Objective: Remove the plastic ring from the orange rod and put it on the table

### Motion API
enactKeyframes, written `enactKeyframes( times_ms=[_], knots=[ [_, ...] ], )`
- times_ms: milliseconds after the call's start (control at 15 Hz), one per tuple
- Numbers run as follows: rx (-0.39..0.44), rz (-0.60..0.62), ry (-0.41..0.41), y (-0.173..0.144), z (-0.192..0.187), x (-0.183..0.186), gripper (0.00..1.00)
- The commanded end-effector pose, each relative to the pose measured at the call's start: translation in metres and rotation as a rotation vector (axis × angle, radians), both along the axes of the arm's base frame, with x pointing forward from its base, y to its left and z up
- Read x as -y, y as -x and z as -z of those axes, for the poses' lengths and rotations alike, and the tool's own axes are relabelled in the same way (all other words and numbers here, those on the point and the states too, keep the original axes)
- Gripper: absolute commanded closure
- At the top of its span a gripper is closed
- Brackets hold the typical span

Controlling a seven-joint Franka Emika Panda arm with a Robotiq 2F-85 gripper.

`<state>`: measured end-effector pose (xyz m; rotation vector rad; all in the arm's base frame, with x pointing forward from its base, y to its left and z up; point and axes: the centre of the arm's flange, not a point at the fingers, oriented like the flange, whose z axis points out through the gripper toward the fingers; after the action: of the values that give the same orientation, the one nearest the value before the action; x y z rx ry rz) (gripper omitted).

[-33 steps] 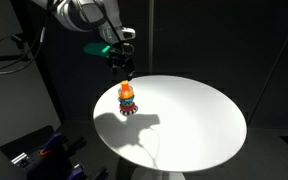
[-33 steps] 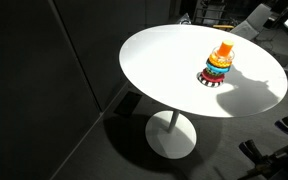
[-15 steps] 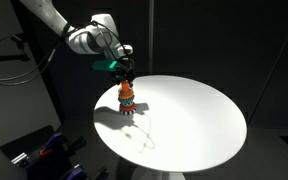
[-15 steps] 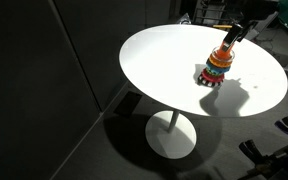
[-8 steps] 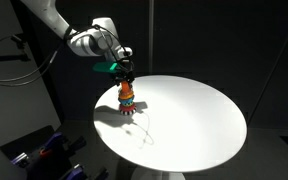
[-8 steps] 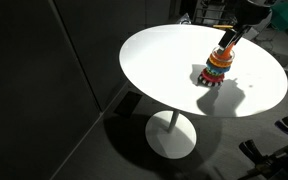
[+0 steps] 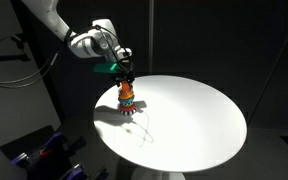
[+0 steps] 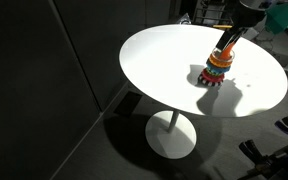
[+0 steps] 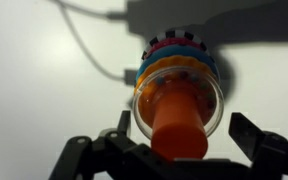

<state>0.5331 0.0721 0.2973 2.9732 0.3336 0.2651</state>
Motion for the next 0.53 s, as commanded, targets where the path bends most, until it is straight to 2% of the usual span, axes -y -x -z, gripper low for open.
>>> enactKeyframes(
  times_ms=[0,467],
  knots=[
    [0.008,0.016,0.023,-0.01,0.005,-0.002,0.0],
    [-0.012,0.018,0.014,-0.011,0.016,0.002,0.0]
  ],
)
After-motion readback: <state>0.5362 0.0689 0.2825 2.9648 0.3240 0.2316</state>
